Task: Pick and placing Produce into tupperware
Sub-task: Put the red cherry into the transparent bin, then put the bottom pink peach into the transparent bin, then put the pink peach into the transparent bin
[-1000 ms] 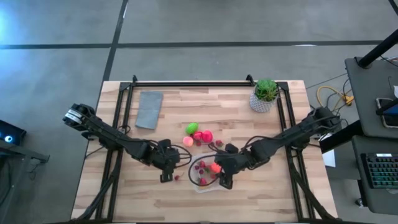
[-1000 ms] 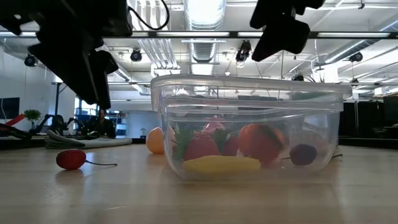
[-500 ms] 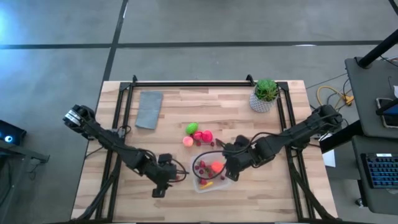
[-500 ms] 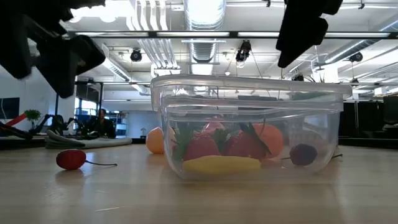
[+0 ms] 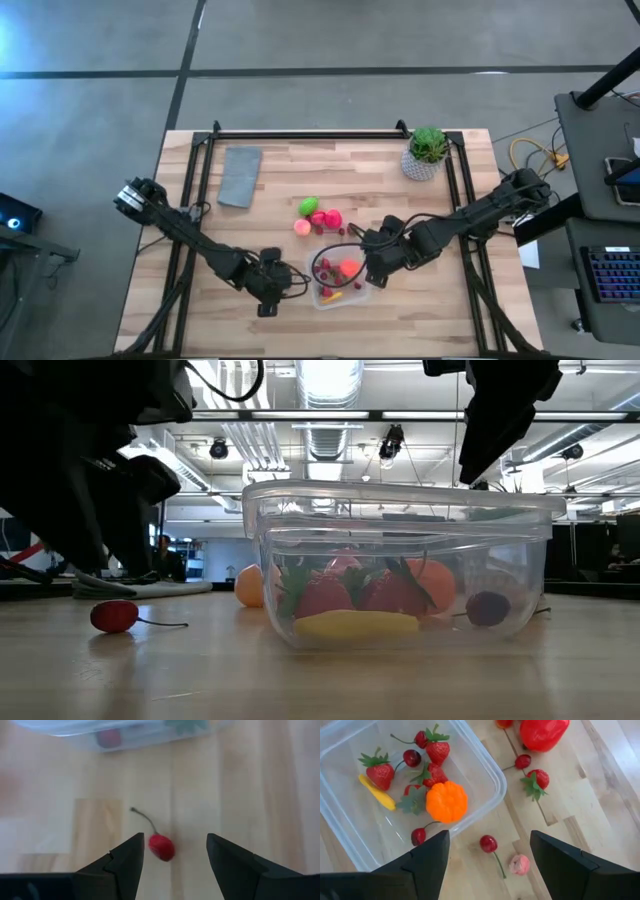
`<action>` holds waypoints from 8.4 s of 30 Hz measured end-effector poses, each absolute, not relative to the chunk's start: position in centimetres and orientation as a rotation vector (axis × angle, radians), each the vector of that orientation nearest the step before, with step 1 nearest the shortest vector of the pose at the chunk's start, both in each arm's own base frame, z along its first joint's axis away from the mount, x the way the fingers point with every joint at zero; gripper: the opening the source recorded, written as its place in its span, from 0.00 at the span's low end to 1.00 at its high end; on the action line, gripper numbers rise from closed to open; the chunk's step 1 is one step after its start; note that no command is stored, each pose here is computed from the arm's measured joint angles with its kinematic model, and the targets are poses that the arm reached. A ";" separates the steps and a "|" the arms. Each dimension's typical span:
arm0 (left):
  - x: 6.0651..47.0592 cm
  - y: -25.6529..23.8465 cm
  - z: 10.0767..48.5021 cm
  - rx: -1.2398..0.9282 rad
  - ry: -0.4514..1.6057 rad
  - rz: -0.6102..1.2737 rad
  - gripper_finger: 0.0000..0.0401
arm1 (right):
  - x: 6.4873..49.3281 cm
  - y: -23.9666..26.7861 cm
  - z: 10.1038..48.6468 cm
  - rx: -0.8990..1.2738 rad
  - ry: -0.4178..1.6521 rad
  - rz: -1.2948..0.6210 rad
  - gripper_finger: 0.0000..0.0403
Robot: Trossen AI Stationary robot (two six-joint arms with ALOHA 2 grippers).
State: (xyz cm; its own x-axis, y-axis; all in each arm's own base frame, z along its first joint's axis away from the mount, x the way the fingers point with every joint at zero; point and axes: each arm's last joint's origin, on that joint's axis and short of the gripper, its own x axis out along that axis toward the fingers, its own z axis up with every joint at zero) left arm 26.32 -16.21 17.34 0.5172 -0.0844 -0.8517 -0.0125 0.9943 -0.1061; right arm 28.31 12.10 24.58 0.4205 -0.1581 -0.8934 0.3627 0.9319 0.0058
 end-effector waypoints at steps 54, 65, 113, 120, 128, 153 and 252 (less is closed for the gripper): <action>27.0 -16.5 14.3 -0.060 1.084 0.016 0.25 | 28.1 12.0 24.1 0.178 1.096 -0.335 0.64; 26.8 -16.2 15.1 -0.056 1.077 0.020 0.18 | 28.0 12.1 24.4 0.180 1.089 -0.328 0.64; 32.7 -10.9 24.3 -0.339 0.734 0.033 0.54 | 19.3 7.9 24.7 0.261 1.017 -0.373 0.66; 29.9 -9.9 25.1 -0.294 0.850 0.081 0.54 | 19.8 8.3 22.7 0.190 1.095 -0.347 0.66; 26.6 -8.6 25.4 -0.266 0.843 0.130 0.54 | 20.3 8.6 19.3 0.169 1.130 -0.296 0.66; 21.5 -6.6 23.4 -0.234 0.830 0.192 0.54 | 24.6 7.8 14.3 0.196 1.228 -0.217 0.63; 24.0 -2.1 17.8 -0.037 0.665 0.263 0.54 | 28.8 6.5 30.6 0.267 0.940 -0.571 0.79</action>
